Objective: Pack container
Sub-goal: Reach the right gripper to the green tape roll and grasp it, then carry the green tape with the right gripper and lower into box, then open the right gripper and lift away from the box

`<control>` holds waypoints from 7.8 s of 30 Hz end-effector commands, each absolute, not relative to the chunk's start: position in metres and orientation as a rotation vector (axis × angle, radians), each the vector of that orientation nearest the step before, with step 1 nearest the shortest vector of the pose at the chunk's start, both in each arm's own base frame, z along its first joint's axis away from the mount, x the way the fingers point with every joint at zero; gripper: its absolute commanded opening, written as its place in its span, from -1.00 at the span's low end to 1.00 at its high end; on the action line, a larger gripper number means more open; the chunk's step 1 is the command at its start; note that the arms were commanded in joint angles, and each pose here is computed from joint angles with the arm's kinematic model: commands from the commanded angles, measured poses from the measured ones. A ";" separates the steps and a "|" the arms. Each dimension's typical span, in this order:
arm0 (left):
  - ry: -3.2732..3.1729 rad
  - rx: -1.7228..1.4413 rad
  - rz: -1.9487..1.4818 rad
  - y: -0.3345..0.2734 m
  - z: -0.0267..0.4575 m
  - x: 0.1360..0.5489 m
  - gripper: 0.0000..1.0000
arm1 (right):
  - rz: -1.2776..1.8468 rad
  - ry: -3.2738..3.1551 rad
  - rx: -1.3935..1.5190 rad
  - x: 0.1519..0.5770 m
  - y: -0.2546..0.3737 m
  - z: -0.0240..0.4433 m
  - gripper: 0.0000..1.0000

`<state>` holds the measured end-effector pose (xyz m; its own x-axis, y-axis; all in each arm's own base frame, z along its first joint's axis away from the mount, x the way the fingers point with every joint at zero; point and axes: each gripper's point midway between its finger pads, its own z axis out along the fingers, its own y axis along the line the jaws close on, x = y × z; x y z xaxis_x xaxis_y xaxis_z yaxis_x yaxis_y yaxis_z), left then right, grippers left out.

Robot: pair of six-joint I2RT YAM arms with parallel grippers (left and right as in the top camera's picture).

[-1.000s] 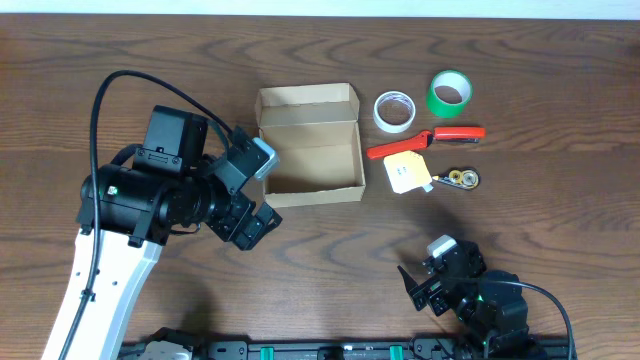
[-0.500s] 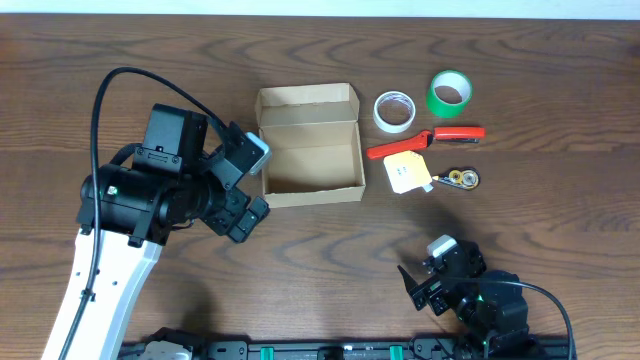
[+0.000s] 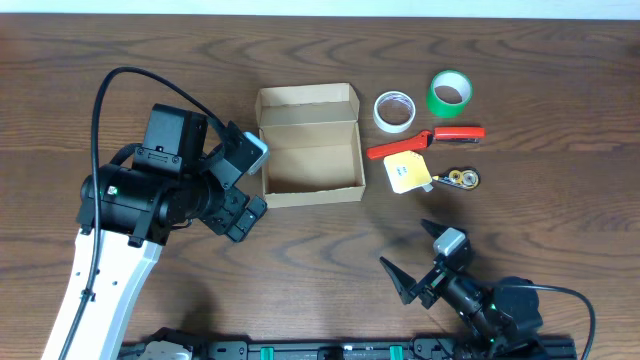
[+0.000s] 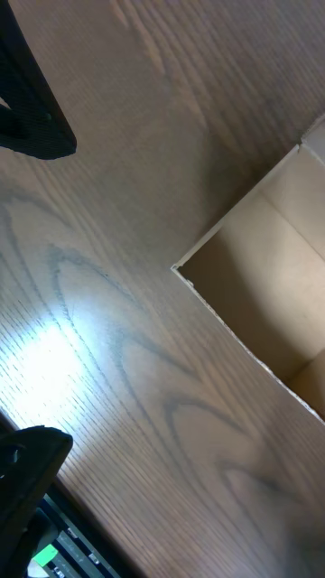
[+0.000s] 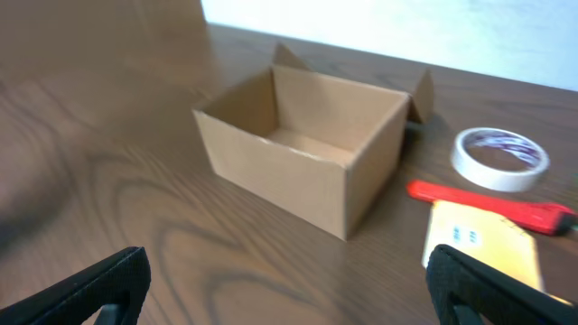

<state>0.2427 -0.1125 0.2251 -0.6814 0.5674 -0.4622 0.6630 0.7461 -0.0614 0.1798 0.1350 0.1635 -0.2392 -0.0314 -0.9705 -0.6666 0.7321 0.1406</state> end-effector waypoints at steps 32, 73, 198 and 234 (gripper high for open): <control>2.510 0.958 -0.297 -0.112 0.228 0.244 0.90 | 0.294 2.340 -0.265 0.416 0.049 0.225 0.99; 2.510 0.958 -0.297 -0.112 0.228 0.244 0.90 | 0.146 2.656 -0.183 0.544 0.039 0.089 0.81; 2.510 0.958 -0.297 -0.112 0.228 0.244 0.91 | 0.430 2.714 -0.574 0.358 0.368 0.094 -0.46; 2.510 0.958 -0.297 -0.112 0.228 0.244 0.91 | 0.361 2.584 -0.484 0.401 0.261 0.195 -0.15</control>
<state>0.2429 -0.1120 0.2250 -0.6818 0.5678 -0.4612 0.6621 0.7471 -0.0589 0.3891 0.2884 0.1359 -0.8797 -0.2827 -0.3823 -0.3717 0.9103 0.1822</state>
